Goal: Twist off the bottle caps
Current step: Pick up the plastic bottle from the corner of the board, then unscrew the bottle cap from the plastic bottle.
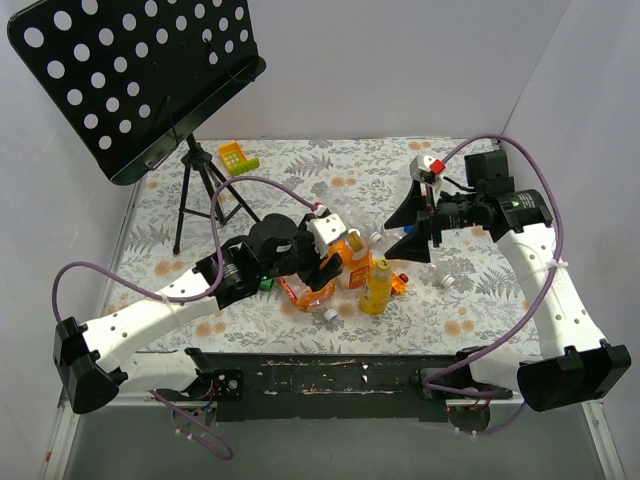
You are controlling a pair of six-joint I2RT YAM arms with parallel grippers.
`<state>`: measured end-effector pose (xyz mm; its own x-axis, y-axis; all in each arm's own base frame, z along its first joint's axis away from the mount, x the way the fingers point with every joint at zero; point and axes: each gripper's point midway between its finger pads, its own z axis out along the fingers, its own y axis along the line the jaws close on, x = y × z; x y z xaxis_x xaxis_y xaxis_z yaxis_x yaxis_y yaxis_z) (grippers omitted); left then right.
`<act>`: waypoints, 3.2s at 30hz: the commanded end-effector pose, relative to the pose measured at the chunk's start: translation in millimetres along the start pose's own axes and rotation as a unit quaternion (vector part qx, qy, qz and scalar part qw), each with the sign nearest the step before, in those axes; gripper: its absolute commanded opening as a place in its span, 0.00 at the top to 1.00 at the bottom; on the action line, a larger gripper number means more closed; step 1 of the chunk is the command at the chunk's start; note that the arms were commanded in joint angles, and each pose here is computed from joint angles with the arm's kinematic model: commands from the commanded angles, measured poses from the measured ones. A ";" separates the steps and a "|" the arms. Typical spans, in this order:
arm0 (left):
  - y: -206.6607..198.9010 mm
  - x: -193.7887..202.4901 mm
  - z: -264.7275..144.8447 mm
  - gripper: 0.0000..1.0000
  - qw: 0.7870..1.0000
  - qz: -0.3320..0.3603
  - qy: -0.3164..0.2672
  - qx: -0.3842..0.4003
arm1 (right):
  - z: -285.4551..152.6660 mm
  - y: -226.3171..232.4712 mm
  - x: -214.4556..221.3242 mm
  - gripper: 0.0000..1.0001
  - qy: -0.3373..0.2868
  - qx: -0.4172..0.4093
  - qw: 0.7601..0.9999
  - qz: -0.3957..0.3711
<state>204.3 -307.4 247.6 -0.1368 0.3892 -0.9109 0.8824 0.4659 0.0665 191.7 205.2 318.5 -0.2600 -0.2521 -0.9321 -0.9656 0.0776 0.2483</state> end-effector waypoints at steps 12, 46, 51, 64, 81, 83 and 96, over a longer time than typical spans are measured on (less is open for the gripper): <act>-10.2 -43.5 4.5 1.00 0.997 0.024 -0.068 0.036 | 43.9 -2.6 -12.9 0.15 -0.005 -0.084 0.989 0.121; -9.0 -39.3 1.2 1.00 0.997 0.017 -0.072 0.029 | 40.6 0.5 -11.4 0.37 0.002 -0.073 0.991 0.113; -9.2 -36.1 1.5 1.00 0.997 0.017 -0.069 0.029 | 35.3 -2.3 -14.2 0.37 -0.007 -0.069 0.991 0.117; -10.5 -37.0 2.9 1.00 0.997 0.018 -0.068 0.034 | 36.8 -1.9 -13.1 0.40 -0.009 -0.079 0.989 0.125; -17.8 -43.9 4.2 1.00 0.996 -0.006 -0.072 0.053 | 38.1 4.2 -5.0 0.74 0.002 -0.095 0.991 0.089; -22.1 -49.7 0.8 1.00 0.994 -0.017 -0.079 0.067 | 36.5 4.2 -6.3 0.76 0.009 -0.093 0.994 0.059; -39.3 -64.9 -38.3 1.00 0.957 -0.083 -0.099 0.260 | 25.5 13.9 -23.2 0.86 0.056 -0.094 0.967 -0.230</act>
<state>187.5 -324.0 283.2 -0.2288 0.2093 -0.9507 0.9622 0.1966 -0.1883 189.4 246.3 323.8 -0.0930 -0.3196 -0.9430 -0.9706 -0.1821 0.1574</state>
